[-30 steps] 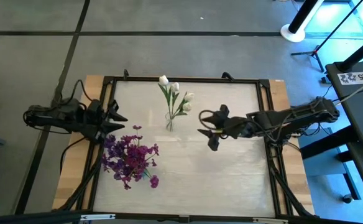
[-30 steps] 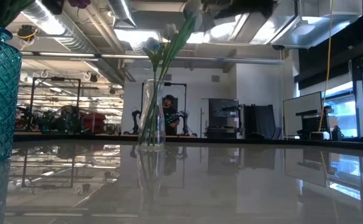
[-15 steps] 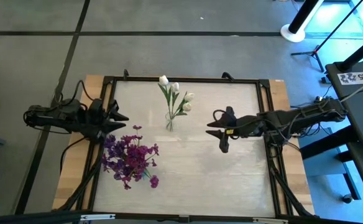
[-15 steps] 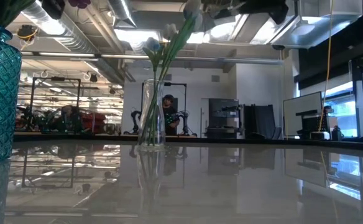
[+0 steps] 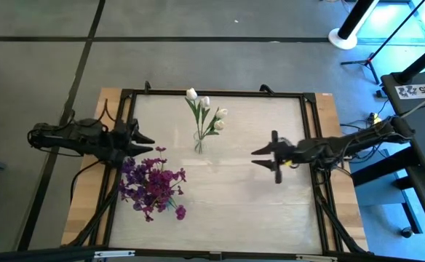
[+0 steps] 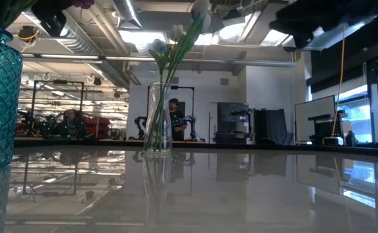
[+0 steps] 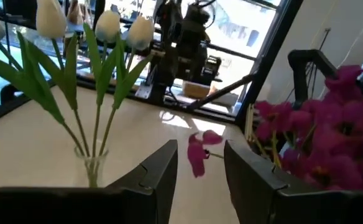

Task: Sort flowers into vase by color
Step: Return to Home Position

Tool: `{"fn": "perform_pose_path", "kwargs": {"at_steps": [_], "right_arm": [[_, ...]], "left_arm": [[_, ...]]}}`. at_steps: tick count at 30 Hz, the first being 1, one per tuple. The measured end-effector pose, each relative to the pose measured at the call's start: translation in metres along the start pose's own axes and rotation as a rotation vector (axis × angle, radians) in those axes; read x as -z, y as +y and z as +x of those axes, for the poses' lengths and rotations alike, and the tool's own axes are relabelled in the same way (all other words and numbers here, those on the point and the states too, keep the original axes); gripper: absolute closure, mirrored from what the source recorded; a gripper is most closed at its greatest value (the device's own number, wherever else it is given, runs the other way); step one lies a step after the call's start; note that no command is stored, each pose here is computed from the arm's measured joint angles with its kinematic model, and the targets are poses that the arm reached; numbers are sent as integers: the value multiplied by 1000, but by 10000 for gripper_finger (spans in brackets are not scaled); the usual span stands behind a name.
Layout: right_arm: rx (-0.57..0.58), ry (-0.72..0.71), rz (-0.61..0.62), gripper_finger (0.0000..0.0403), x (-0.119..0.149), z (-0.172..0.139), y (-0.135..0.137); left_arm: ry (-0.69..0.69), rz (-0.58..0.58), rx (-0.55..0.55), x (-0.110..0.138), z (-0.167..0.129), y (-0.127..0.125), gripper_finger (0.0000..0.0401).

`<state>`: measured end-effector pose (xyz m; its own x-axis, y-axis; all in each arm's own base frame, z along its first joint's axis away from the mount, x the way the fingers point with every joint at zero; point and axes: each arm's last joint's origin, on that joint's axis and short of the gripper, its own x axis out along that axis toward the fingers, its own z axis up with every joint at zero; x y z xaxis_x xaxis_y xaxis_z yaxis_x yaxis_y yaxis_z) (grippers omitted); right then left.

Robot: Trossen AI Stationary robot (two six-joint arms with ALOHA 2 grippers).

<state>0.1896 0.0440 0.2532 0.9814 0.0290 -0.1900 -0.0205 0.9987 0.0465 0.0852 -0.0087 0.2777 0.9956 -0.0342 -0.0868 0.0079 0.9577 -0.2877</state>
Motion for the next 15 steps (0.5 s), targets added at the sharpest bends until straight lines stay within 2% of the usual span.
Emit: {"fn": "perform_pose_path", "kwargs": {"at_steps": [4,10,15], "right_arm": [[-22,-167,7,269,23,-21,-7],[-84,-327,88,269,57,-43,-14],[-138,-346,153,269,79,-53,-17]], "left_arm": [[-13,51,5,2,-2,1,274],[-56,59,18,31,7,9,274],[-199,89,53,52,14,15,274]]}}
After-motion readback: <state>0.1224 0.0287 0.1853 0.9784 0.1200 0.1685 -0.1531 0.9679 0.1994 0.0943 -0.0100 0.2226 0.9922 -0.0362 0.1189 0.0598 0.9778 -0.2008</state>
